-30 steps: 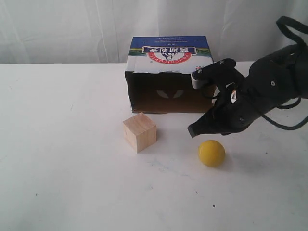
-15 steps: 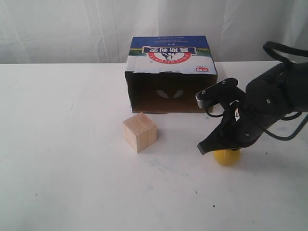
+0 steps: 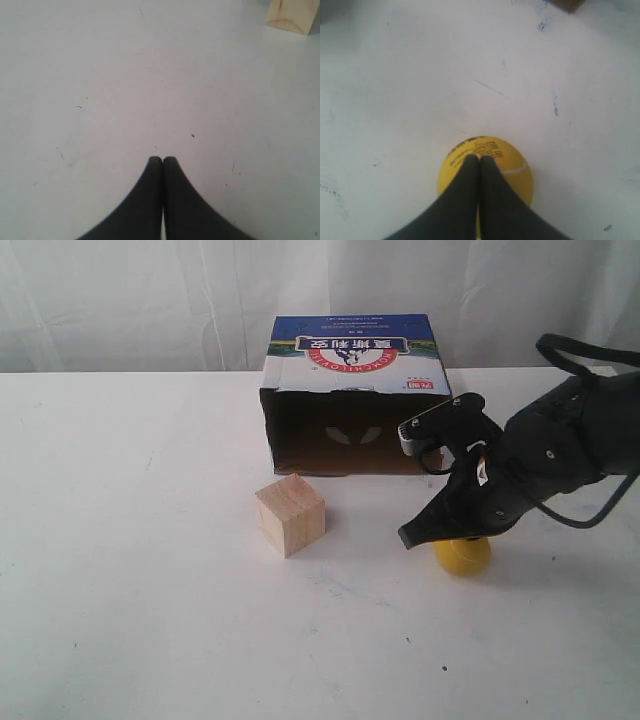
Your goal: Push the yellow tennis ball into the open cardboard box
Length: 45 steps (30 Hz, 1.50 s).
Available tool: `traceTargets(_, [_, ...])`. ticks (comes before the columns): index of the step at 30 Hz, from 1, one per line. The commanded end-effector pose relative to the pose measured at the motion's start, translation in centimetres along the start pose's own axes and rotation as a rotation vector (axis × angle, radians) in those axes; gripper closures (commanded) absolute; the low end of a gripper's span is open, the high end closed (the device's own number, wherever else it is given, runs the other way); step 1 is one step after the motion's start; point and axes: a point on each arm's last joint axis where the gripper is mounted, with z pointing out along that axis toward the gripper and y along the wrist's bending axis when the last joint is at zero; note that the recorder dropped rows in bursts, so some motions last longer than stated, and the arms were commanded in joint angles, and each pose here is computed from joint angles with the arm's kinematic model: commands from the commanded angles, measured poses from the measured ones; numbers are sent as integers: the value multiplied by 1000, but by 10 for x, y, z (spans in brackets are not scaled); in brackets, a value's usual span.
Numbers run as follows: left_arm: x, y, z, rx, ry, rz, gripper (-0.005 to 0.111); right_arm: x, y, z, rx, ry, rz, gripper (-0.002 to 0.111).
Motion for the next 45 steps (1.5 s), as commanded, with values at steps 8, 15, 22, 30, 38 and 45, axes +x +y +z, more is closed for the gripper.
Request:
traceTargets(8, [3,-1,0,6,19,3,107,-28,-10,-13,48,-22,-21,108])
traceTargets(15, [3,-1,0,6,19,3,107,-22,-17,-44,91,14,0,108])
traceTargets(22, [3,-1,0,6,19,3,107,3,-8,-26,49,67,9,108])
traceTargets(30, [3,-1,0,6,19,3,107,7,-1,7,17,77,0,108])
traceTargets(38, [3,-1,0,6,19,3,107,-125,-18,-124,182,-407,-106,108])
traceTargets(45, [3,-1,0,6,19,3,107,-75,-4,-129,140,-326,-90,108])
